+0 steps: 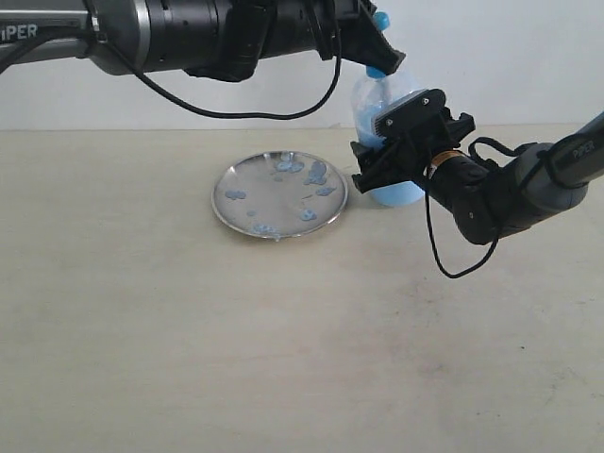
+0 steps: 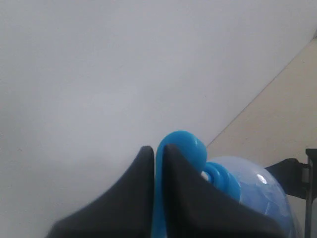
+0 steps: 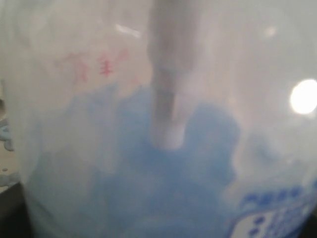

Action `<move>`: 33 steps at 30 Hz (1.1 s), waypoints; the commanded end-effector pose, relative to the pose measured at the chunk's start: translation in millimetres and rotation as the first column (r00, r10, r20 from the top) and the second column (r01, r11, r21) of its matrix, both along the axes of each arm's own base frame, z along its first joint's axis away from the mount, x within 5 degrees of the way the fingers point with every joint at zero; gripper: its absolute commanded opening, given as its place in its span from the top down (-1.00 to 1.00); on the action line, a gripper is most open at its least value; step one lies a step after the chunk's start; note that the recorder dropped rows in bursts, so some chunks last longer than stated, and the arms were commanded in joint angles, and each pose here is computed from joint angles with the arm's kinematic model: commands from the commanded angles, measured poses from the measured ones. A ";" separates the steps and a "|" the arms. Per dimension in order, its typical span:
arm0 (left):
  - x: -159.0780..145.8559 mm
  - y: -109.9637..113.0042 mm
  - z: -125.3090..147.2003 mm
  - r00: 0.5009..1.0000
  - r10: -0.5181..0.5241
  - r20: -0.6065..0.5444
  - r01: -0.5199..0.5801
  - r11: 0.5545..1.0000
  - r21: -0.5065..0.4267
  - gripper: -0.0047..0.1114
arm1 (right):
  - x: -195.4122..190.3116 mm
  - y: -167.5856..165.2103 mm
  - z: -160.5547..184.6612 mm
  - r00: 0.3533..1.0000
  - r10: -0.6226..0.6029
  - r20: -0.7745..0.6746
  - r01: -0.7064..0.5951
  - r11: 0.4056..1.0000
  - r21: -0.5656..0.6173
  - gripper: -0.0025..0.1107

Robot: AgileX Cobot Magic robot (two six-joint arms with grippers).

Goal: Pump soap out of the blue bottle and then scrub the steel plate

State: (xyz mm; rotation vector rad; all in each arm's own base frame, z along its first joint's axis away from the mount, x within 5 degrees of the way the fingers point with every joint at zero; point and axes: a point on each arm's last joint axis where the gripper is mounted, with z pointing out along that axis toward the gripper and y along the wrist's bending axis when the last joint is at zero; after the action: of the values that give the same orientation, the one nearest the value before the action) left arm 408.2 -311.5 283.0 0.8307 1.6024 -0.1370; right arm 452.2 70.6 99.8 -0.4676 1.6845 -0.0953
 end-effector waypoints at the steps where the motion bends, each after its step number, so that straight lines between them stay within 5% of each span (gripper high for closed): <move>1: 1.2 -1.7 8.2 1.000 0.016 0.012 -0.015 0.999 -0.033 0.84 | -4.0 -2.1 -18.1 0.995 0.007 -0.101 -0.014 0.998 -0.068 0.96; 16: 6.1 -11.6 0.4 0.999 -0.027 -0.021 0.026 0.998 -0.064 0.84 | -4.3 -1.0 -18.1 0.995 0.020 -0.102 -0.027 0.997 -0.069 0.96; 33: 13.0 -17.3 -51.9 0.990 -0.013 -0.140 0.007 0.999 -0.043 0.84 | -4.3 -1.1 -18.4 0.994 0.018 -0.105 -0.025 0.997 -0.067 0.96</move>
State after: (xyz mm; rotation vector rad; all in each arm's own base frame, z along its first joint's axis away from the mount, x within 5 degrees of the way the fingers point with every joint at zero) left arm 422.8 -322.6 271.2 0.7551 1.6324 -0.1968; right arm 452.1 71.0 99.4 -0.4750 1.6867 -0.0930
